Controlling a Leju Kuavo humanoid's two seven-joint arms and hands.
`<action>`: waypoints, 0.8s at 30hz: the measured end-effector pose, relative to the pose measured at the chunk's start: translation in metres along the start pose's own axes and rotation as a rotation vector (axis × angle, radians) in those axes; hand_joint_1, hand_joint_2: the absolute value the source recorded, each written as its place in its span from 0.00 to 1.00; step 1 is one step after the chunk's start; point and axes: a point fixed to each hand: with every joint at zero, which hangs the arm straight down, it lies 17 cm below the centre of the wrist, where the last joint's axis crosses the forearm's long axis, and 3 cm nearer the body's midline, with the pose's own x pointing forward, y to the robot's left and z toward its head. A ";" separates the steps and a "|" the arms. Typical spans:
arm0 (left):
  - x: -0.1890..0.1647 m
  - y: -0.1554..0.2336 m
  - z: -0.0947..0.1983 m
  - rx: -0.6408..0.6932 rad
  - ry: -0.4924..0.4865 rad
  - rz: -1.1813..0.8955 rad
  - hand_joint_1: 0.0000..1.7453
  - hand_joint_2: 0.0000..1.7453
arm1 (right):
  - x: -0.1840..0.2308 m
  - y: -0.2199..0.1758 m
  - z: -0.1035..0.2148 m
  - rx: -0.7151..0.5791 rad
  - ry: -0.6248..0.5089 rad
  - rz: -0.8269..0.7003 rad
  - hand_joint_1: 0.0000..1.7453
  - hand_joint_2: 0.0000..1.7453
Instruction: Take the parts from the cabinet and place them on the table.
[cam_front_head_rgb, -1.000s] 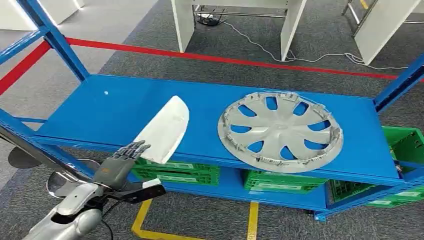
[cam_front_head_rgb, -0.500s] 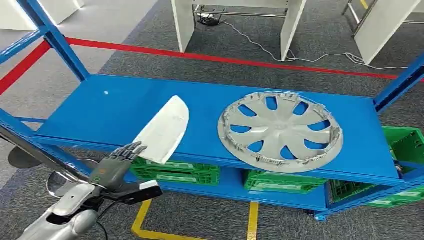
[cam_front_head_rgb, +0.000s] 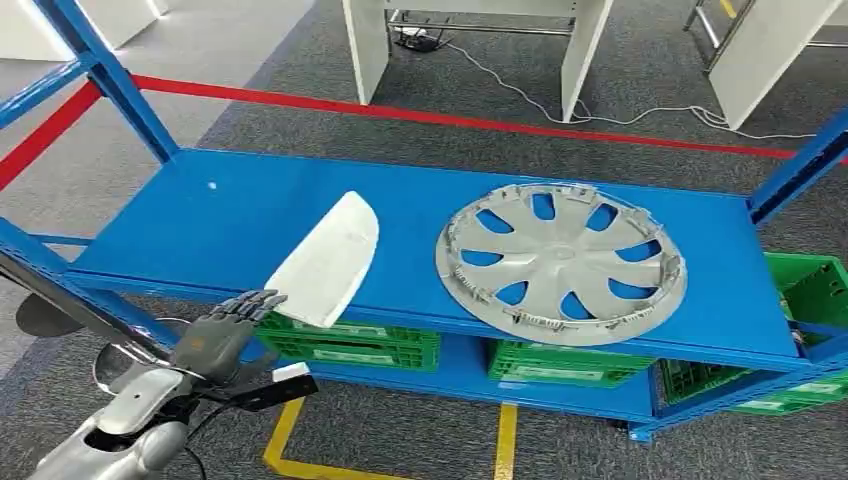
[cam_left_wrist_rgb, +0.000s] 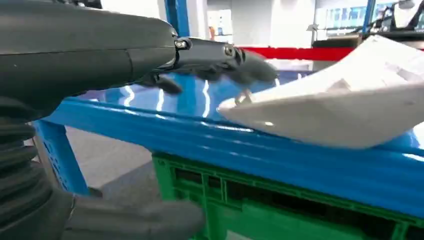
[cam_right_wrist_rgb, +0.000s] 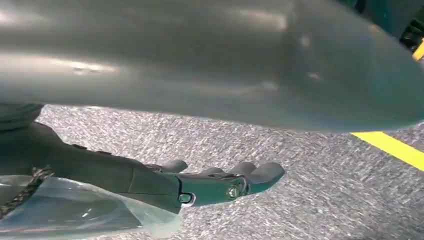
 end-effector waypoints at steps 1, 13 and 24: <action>-0.001 0.002 0.000 0.010 -0.003 -0.003 0.36 1.00 | 0.000 -0.001 0.000 -0.001 0.000 -0.005 0.00 0.00; -0.014 0.011 -0.003 0.042 0.013 -0.029 0.56 1.00 | -0.002 -0.006 -0.003 -0.015 -0.001 -0.022 0.00 0.00; -0.023 0.017 -0.005 0.063 0.023 -0.050 0.52 1.00 | 0.003 -0.009 -0.007 -0.018 -0.012 -0.014 0.00 0.00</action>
